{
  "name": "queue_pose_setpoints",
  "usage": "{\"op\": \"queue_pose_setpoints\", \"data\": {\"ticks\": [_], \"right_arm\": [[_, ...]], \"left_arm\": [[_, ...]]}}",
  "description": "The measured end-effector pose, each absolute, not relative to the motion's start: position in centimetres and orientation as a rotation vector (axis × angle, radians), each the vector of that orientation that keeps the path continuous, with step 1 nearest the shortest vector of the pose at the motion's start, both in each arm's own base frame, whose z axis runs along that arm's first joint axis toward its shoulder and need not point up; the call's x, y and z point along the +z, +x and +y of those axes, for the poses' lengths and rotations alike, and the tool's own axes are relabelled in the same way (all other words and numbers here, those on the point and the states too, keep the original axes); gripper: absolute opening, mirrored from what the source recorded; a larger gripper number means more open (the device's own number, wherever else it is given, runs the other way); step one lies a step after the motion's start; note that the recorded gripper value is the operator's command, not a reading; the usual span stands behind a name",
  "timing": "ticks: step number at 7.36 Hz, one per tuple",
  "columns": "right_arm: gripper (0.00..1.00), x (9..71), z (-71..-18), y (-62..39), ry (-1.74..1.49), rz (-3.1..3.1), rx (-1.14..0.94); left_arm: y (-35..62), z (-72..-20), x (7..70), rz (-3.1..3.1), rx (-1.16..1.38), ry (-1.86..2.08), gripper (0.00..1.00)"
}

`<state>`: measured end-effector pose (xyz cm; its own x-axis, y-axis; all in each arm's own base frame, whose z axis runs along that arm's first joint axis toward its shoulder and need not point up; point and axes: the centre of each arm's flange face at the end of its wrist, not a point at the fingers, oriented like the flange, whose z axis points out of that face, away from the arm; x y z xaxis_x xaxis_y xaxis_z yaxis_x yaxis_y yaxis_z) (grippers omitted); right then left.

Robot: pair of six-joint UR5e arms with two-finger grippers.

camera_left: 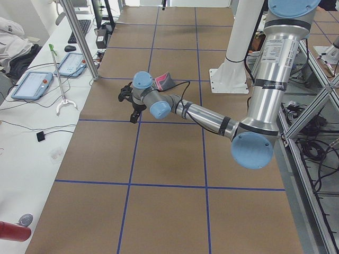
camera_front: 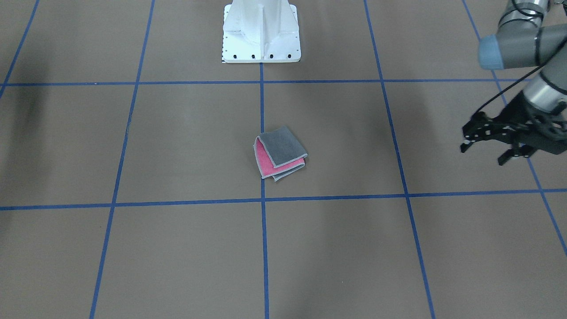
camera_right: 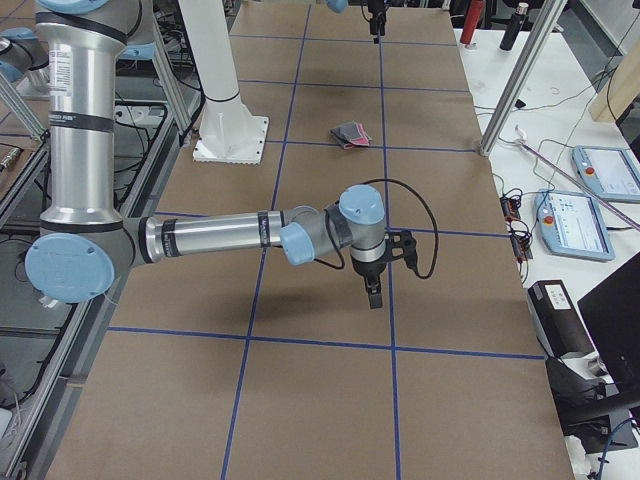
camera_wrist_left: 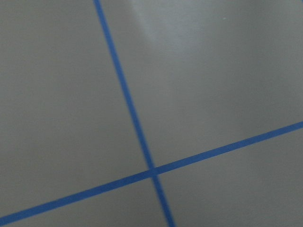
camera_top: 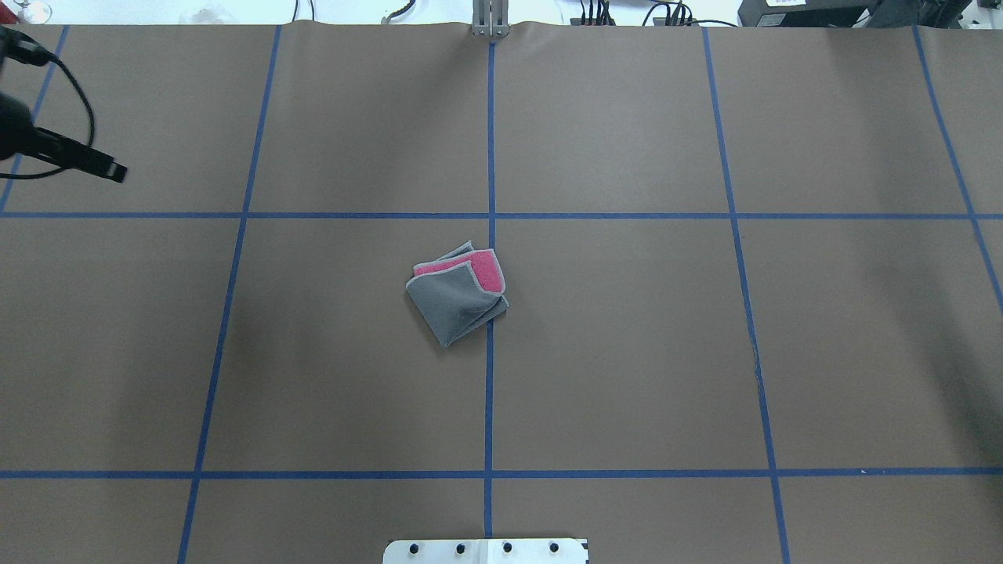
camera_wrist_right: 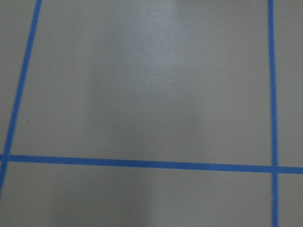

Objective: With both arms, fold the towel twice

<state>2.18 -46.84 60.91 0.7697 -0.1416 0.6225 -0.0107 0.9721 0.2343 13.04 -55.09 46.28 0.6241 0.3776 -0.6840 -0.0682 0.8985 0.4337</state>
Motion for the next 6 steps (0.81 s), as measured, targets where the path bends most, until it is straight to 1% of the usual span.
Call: {"op": "queue_pose_setpoints", "data": {"ticks": [2, 3, 4, 6], "right_arm": [[1.00, 65.5, -43.5, 6.4, 0.216, -0.694, -0.095], [1.00, 66.8, -42.4, 7.2, 0.203, -0.699, -0.091], [1.00, 67.7, -41.9, 7.4, 0.189, -0.706, -0.086], [1.00, 68.7, -41.5, 7.5, 0.177, -0.712, -0.082]], "left_arm": [[3.5, -55.2, 50.7, 0.774, 0.318, 0.330, 1.00], [-0.9, -54.4, 52.9, 0.760, 0.314, 0.276, 1.00], [-4.1, -52.7, 55.4, 0.761, 0.295, 0.217, 1.00], [-7.5, -47.4, 60.8, 0.774, 0.234, 0.117, 1.00]]}}
